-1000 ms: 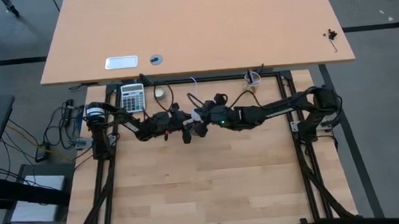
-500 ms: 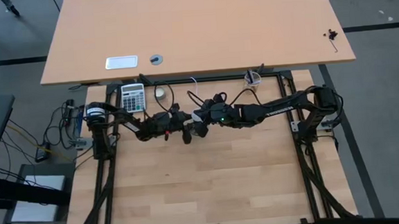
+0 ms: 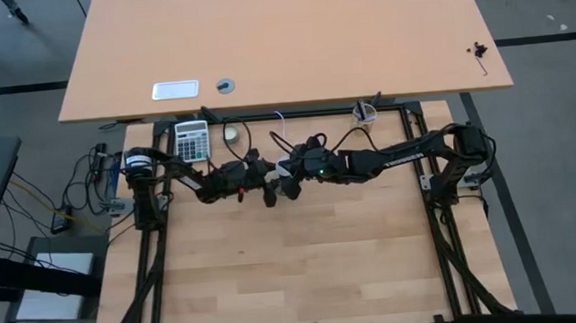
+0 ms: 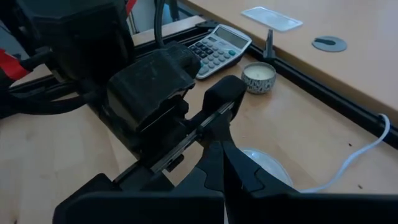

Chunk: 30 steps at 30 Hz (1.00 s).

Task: Screw lightbulb
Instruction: Insert the lightbulb into the lamp

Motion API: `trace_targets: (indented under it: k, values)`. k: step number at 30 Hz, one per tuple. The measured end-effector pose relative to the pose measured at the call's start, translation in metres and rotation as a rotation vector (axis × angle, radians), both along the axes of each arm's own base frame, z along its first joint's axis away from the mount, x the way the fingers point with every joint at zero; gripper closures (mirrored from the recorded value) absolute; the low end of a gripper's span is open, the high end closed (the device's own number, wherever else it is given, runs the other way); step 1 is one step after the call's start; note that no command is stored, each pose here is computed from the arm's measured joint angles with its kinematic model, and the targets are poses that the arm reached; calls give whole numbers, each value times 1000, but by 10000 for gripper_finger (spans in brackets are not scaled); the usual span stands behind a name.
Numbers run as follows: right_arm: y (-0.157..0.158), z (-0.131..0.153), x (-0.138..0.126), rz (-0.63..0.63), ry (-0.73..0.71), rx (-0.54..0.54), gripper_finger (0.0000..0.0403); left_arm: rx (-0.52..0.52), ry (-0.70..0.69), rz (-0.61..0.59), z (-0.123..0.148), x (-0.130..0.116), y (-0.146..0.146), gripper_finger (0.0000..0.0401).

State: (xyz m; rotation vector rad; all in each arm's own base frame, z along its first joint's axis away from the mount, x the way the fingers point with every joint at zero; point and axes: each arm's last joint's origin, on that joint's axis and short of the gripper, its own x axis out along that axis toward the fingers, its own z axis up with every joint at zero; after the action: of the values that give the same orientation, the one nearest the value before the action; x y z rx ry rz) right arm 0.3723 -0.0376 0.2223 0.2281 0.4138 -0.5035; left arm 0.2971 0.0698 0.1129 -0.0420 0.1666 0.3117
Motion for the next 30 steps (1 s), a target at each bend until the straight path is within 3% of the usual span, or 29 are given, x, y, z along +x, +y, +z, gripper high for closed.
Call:
trace_targets:
  k: [14,26,30]
  values:
    - [-12,1,0,64,-12,16,401,0,1,-17,0,1,-4,194]
    - [-6,-18,16,133,-45,17,401,-1,-1,-23,0,1,-4,193]
    - [-4,-21,9,153,35,5,401,0,-1,-23,0,1,-4,193]
